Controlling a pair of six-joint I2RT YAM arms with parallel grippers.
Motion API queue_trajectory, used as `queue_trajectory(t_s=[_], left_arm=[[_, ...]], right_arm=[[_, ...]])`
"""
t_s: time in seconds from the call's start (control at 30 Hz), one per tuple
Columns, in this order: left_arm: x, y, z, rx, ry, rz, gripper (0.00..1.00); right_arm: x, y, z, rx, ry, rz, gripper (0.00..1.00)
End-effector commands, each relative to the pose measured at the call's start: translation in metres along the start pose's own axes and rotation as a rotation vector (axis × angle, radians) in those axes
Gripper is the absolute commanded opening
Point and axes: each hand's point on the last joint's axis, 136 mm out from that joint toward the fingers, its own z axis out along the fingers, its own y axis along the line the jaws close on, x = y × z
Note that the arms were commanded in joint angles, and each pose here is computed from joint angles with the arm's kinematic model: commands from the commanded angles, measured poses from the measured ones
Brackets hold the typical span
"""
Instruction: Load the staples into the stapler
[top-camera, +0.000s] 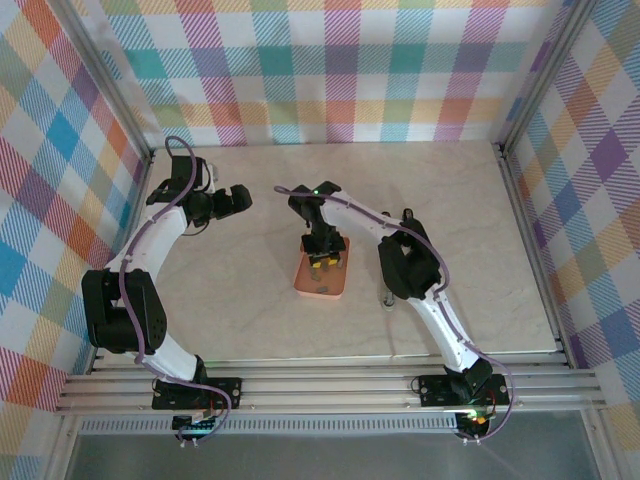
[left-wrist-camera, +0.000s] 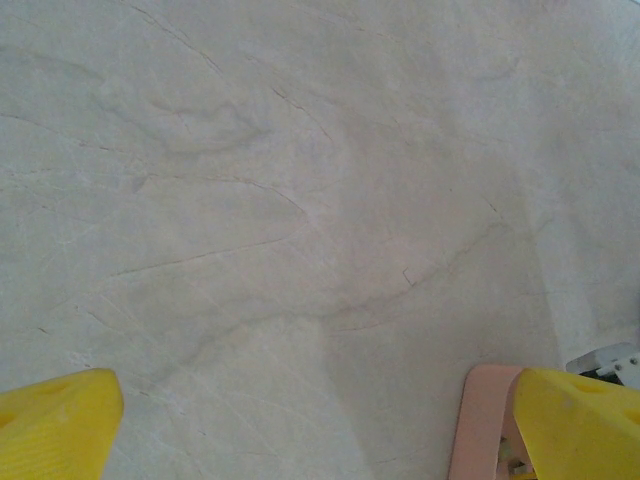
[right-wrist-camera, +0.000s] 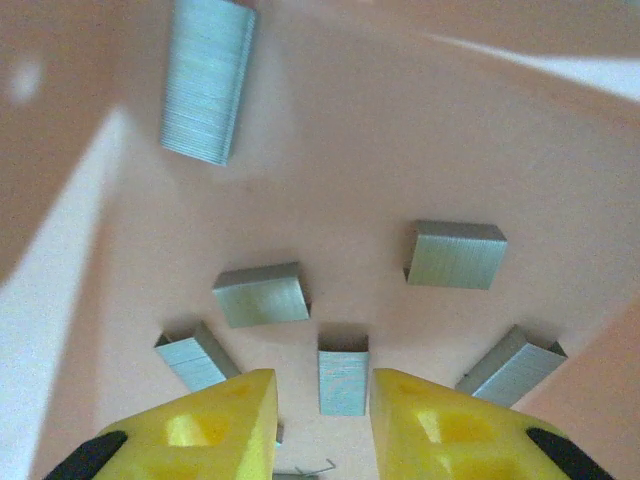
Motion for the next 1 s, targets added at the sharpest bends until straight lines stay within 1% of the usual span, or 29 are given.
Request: queue_trajectory(t_s=[0.0,0.53,0.7,0.83,0.97], left_arm=[[-0.008,-0.003,-0.009,0.026,-0.038,0.012,1.00],[-0.009,-0.003,-0.009,0.025,-0.039,0.014,1.00],[-0.008,-0.003,-0.009,0.025,-0.037,0.015,1.00],[-0.008,-0.004,-0.010,0.028,-0.037,0.017,1.00],[-0.010,-0.007,-0.012,0.043,-0.045,0.028,1.00]], right_arm=[[0.000,-0.002,0.001,0.019,0.008,0.011,0.30],[0.001,-0.006,0.016,0.041,0.047,0.007,0.30],[-0.001,-0.008,0.021,0.048,0.047,0.018,0.25],[-0.003,-0.009,0.023,0.052,0.044,0.030,0.19],[-0.011,-0.011,0.013,0.053,-0.006,0.034,0.17]])
